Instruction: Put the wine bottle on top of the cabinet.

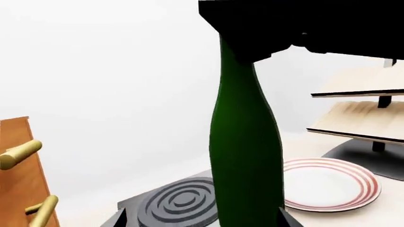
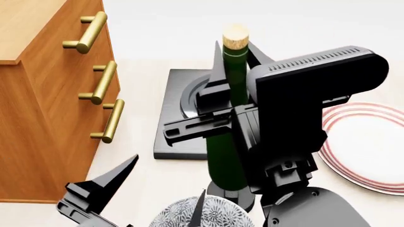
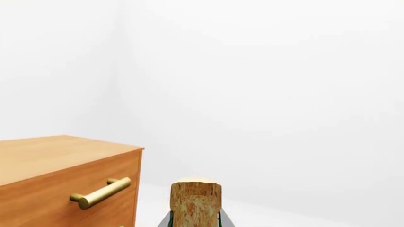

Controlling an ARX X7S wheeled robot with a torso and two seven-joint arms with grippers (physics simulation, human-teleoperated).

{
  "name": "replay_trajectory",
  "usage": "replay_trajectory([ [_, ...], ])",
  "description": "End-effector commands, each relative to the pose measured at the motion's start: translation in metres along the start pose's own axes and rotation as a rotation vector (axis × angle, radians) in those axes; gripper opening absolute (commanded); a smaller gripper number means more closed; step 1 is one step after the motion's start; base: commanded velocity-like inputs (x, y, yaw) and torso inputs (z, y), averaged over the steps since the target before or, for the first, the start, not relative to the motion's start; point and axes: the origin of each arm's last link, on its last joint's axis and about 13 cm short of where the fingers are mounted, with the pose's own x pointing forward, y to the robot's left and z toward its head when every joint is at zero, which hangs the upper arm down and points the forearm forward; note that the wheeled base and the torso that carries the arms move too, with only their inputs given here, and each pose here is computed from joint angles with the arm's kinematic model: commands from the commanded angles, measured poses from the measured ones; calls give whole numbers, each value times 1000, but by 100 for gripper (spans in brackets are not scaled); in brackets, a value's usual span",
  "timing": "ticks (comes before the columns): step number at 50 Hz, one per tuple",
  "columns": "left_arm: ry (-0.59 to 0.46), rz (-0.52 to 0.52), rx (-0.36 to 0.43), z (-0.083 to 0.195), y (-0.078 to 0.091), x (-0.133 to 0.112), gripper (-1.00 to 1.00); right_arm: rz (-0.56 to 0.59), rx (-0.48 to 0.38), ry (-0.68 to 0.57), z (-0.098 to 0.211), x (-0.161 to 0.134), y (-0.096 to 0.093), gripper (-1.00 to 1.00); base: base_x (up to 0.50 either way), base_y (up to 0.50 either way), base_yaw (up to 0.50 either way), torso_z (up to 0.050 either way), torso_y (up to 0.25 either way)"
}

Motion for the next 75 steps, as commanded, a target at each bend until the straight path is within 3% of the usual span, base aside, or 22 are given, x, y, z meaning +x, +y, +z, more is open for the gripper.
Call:
replay_trajectory([
  [1, 9, -41, -75, -14, -11, 12, 100, -15, -7, -43, 7, 3, -3, -100, 0, 0, 0, 0, 0],
  [12, -8, -49, -130, -17, -16, 20, 100, -12, -3, -39, 5, 3, -1, -100, 0, 0, 0, 0, 1],
  [59, -54, -91, -209, -16, -25, 66, 100, 5, -2, -39, 5, 0, 2, -100, 0, 0, 0, 0, 1],
  [75, -35, -83, -186, -22, -19, 79, 100, 5, -4, -42, 7, -1, 2, -100, 0, 0, 0, 0, 1],
])
